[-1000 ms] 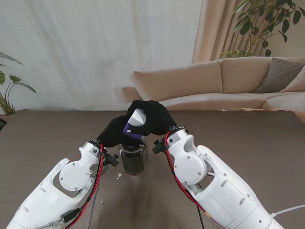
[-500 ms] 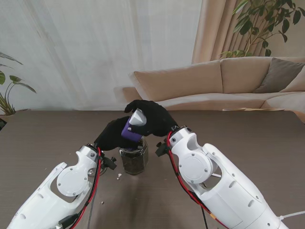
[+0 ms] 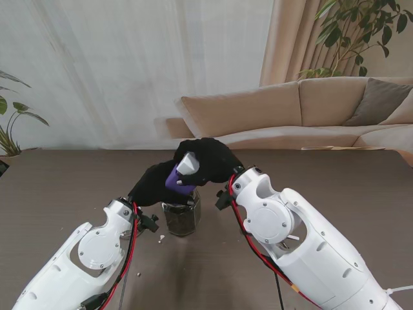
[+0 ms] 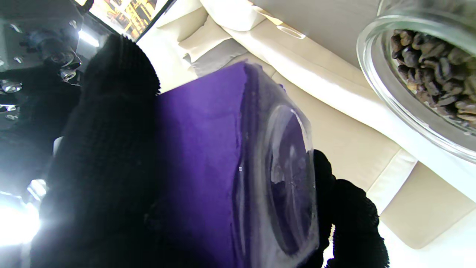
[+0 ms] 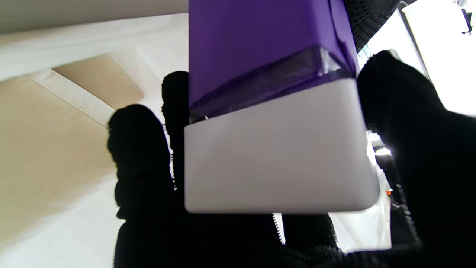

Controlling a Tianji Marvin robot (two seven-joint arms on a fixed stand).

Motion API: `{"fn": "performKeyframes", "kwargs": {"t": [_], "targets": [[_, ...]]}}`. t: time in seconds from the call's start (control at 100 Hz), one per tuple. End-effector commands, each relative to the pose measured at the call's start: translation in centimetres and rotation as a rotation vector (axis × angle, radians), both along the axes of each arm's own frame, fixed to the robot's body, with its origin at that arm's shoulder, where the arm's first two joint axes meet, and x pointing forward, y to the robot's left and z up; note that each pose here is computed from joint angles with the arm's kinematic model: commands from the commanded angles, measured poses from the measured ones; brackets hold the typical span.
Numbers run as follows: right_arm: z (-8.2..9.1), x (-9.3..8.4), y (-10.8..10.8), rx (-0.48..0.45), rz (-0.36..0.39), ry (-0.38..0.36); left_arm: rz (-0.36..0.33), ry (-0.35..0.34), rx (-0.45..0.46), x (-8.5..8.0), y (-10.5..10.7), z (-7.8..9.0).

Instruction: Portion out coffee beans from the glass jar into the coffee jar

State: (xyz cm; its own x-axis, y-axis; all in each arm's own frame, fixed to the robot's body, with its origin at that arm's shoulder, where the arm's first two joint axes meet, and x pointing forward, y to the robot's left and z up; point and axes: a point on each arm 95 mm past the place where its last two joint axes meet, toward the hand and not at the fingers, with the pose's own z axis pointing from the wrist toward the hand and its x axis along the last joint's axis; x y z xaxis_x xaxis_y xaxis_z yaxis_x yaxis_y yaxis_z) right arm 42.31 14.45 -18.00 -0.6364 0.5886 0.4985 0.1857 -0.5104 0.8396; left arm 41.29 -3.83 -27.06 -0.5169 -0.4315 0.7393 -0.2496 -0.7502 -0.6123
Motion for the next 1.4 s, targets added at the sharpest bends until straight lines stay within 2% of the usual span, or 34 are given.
{"fn": "performKeyframes", "kwargs": {"t": [0.0,0.21,0.49,0.75,1.17,1.29,1.39], "targets": [[-0.8,-0.5,0.5,-0.02,0.038,0.0,0.015,-0.013,-0.007,0.5,0.3,1.0],[-1.2,-0.8,0.9,0.008,0.077,-0.028,0.009,0.015,-0.052,0.6,-0.1,1.2],[-1.7,-0.9,1.3,0.05,0.099,-0.048,-0.009,0.051,-0.041,0.8,-0.5,1.3],[-1.6,-0.7,0.6,0.01,0.084,-0.061,-0.008,0.019,-0.003,1.0,-0.7,1.1],[0.0,-0.3,-1.2,0.007,0.074,0.064,0.024,-0.016,0.037,0.4,0.6,0.4],[0.5,-0.2,-2.1,-0.041,0.085,0.103,0.029,-0.022,0.05,0.3,0.9,0.4],[0.9,0.3,-2.7,-0.105,0.062,0.08,0.03,-0.027,0.055,0.2,1.1,0.5]]}}
